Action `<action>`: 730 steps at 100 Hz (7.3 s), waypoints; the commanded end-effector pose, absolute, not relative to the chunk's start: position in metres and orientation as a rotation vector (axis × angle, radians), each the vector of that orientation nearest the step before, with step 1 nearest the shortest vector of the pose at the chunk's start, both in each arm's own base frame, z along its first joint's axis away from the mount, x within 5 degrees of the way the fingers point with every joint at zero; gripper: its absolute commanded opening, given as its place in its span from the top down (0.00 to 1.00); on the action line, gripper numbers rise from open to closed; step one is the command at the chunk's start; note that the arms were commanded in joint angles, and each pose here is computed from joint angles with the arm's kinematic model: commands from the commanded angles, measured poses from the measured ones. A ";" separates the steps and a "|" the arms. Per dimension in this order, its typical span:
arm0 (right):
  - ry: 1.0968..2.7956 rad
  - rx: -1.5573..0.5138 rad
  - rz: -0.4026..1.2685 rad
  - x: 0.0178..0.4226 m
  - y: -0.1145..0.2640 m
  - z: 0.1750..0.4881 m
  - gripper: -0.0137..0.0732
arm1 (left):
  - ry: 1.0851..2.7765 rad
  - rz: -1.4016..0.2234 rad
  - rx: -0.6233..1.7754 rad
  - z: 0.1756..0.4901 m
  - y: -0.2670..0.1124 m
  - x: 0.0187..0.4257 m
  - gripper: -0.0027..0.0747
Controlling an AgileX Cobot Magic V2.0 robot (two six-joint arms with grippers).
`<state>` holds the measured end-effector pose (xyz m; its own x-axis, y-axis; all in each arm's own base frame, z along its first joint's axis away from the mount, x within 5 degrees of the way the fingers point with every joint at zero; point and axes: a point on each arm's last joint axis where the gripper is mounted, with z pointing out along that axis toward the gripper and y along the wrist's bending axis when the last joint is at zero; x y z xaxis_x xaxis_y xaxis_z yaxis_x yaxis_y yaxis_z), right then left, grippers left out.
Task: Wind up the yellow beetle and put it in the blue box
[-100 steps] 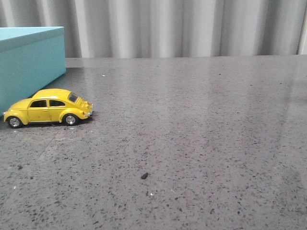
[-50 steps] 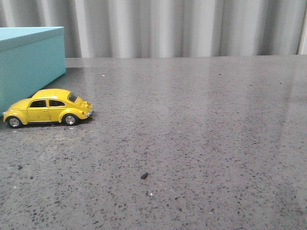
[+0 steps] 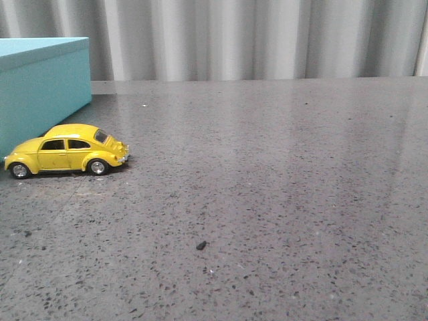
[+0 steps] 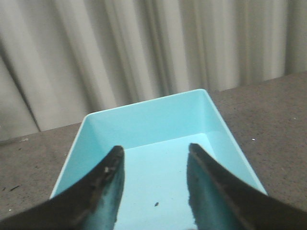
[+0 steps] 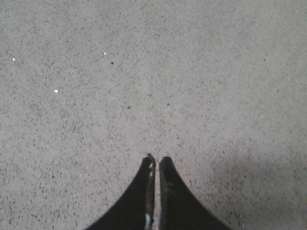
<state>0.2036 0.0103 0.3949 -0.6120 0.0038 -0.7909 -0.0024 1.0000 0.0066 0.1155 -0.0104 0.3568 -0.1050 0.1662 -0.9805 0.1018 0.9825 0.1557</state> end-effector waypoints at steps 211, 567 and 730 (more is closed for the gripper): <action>2.150 0.000 0.016 0.175 0.008 0.399 0.91 | 2.018 0.159 1.693 0.309 -0.166 0.251 0.46; 2.163 0.008 0.041 0.175 0.010 0.398 0.91 | 2.567 0.018 0.909 0.360 -0.021 0.331 0.94; 2.160 0.011 0.052 0.175 0.010 0.398 0.91 | 2.736 -0.074 0.845 0.318 -0.023 0.353 0.44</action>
<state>0.1765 0.0106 0.3832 -0.6399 0.0286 -0.7679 -0.0045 0.9992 0.0409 0.3615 -0.0222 0.2961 -0.7956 0.5585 -0.2347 0.5701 0.8213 0.0218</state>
